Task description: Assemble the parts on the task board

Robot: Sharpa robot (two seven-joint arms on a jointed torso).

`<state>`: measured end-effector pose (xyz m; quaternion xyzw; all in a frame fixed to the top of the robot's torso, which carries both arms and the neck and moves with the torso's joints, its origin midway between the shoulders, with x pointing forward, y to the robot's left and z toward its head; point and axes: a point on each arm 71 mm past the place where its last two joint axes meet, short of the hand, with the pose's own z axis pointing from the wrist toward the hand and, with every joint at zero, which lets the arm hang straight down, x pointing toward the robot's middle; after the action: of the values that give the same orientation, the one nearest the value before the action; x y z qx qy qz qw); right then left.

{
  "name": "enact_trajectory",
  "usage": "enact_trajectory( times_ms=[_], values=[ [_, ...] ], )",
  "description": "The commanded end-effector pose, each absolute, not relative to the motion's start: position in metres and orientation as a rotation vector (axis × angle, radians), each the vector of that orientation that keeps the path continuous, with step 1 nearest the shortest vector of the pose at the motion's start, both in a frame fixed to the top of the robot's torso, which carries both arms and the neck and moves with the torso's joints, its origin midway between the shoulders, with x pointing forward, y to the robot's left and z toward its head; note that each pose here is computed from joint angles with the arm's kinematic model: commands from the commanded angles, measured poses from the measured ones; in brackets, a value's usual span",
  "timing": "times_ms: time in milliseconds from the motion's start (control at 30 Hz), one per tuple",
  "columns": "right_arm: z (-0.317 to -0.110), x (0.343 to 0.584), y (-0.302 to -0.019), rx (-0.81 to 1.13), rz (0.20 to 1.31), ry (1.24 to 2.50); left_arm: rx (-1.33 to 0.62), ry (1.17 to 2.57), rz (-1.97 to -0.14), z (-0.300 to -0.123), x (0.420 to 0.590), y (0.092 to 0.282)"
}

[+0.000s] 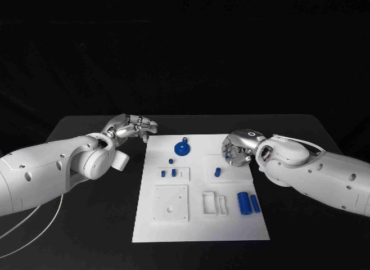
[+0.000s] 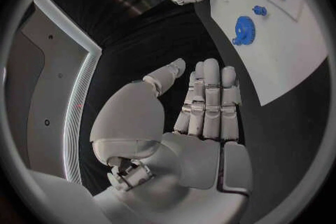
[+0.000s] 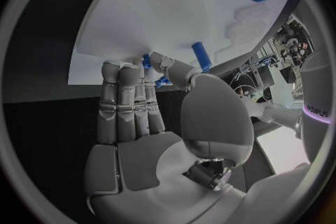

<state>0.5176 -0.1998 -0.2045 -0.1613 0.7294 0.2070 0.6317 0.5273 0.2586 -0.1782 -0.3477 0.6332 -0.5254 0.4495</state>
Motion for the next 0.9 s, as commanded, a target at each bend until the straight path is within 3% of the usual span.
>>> enact_trajectory(
  times_ms=[33,600,900],
  values=[
    [-0.202,0.519,-0.204,-0.286,0.522,1.735,-0.844,1.561,-1.308,-0.177,0.528,0.258],
    [-0.187,0.518,-0.202,-0.274,0.557,1.695,-0.847,1.550,-1.295,-0.177,0.530,0.262],
    [-0.175,0.509,-0.186,-0.196,0.705,1.661,-0.843,1.546,-1.299,-0.177,0.530,0.260]
  ],
)
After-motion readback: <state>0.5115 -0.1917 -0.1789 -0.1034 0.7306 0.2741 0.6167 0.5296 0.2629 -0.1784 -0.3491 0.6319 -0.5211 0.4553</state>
